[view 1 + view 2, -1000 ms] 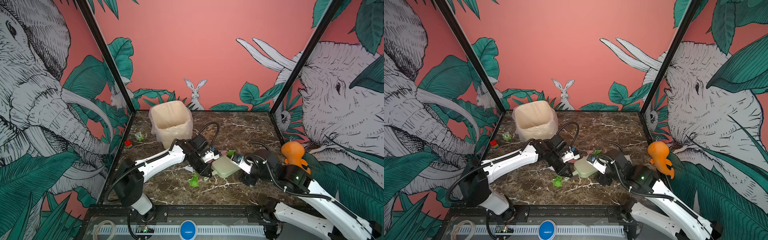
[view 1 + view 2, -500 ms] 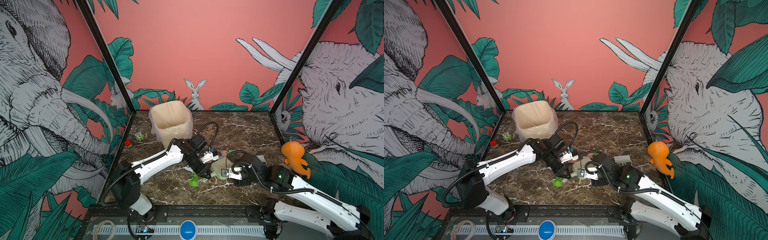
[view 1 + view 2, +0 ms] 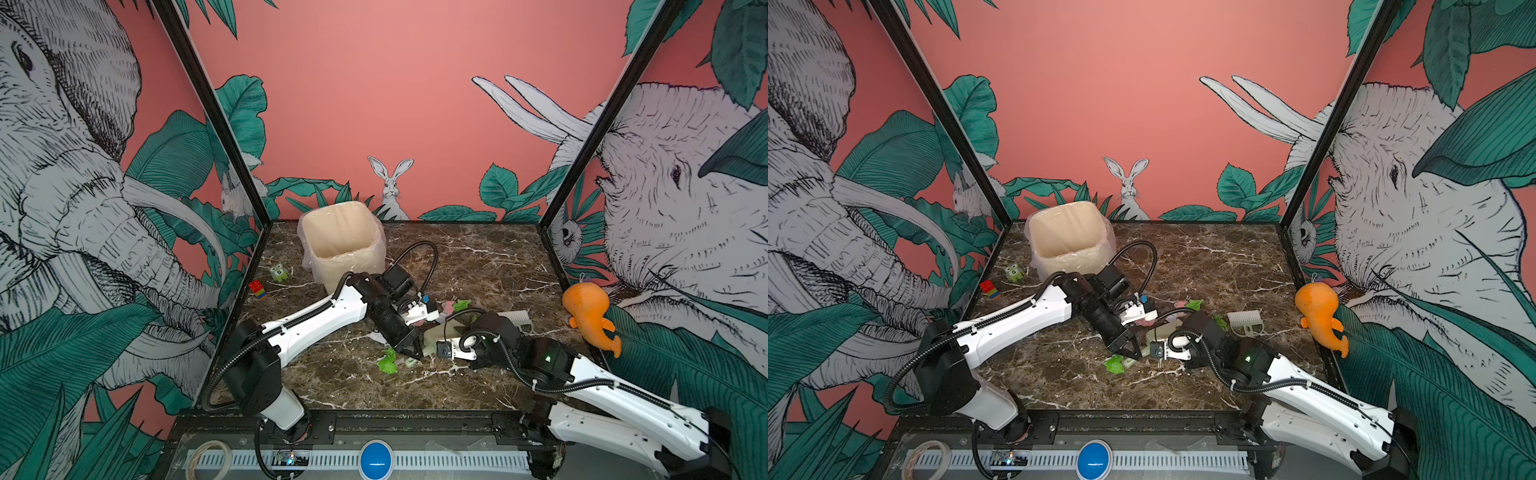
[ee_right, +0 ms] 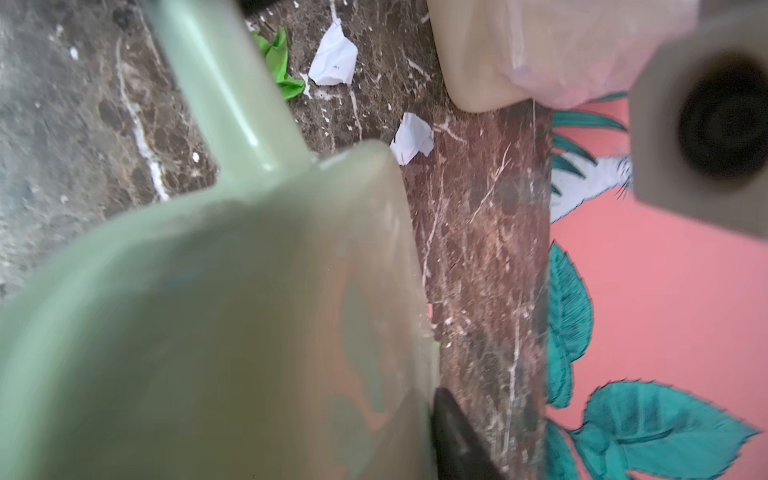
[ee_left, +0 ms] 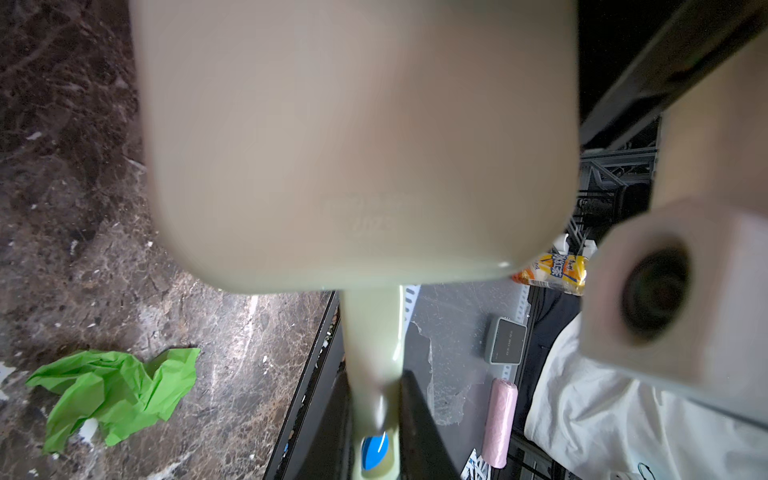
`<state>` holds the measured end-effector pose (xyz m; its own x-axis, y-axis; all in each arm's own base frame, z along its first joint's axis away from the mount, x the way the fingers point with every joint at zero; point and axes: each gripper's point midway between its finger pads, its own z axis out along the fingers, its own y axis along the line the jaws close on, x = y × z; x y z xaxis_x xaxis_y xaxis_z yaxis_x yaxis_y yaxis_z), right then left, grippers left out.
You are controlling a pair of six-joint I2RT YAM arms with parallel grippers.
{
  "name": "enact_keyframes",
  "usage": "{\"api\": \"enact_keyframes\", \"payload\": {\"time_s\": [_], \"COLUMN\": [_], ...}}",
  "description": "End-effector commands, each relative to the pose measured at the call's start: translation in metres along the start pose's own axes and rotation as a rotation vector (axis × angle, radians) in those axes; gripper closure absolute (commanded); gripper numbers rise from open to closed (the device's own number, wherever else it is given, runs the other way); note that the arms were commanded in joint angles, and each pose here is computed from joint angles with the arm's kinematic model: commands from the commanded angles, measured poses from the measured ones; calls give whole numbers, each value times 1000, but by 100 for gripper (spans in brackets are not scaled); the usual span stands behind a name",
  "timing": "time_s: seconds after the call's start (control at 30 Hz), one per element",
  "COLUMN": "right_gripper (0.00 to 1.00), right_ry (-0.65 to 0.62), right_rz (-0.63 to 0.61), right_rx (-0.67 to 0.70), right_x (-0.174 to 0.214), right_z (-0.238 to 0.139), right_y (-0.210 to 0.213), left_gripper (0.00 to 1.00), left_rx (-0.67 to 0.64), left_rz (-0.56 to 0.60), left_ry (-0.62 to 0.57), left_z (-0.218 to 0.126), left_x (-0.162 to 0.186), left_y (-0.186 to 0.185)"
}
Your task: Sweep away the paper scraps from the table
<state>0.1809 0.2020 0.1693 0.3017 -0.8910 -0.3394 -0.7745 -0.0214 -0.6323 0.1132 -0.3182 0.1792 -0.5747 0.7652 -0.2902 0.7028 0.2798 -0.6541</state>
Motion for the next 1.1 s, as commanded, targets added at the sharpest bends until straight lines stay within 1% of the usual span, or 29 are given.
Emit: {"api": "enact_keyframes", "payload": {"time_s": [0.0, 0.13, 0.23, 0.33, 0.37, 0.43, 0.5, 0.57, 0.6, 0.73, 0.83, 0.97, 1.07], "right_gripper": [82, 100, 100, 100, 100, 100, 100, 100, 100, 100, 100, 100, 100], "right_ry": [-69, -60, -54, -41, -36, -16, 6, 26, 29, 18, 27, 29, 50], "right_rz": [-14, -19, -13, 2, 8, 16, 28, 43, 59, 164, 226, 290, 311], "right_rx": [26, -19, -47, -84, -90, -114, -147, -180, -194, -290, -364, -466, -555], "right_x": [-17, -12, -11, -9, -9, -6, -3, 0, 1, 1, 2, -1, -2], "right_z": [-5, -11, -14, -16, -16, -16, -16, -18, -19, -26, -30, -34, -34], "right_y": [-10, -1, 3, 8, 8, 12, 17, 22, 24, 31, 35, 38, 45], "left_gripper": [94, 91, 87, 77, 71, 54, 37, 27, 24, 20, 20, 20, 21], "left_rx": [14, -6, -20, -47, -65, -127, -240, -333, -374, -553, -622, -664, -681], "left_rz": [36, 35, 32, 30, 29, 33, 41, 53, 67, 118, 205, 302, 410], "left_ry": [6, -1, -13, -23, -21, -32, -54, -91, -118, -233, -312, -304, -293], "left_z": [-4, -4, -4, -5, -6, -11, -20, -29, -34, -56, -63, -58, -53], "left_x": [-2, -5, -7, -8, -8, -8, -8, -9, -9, -7, -1, 4, 2], "left_y": [-7, -4, -1, 2, 5, 13, 26, 36, 40, 59, 62, 58, 45]}}
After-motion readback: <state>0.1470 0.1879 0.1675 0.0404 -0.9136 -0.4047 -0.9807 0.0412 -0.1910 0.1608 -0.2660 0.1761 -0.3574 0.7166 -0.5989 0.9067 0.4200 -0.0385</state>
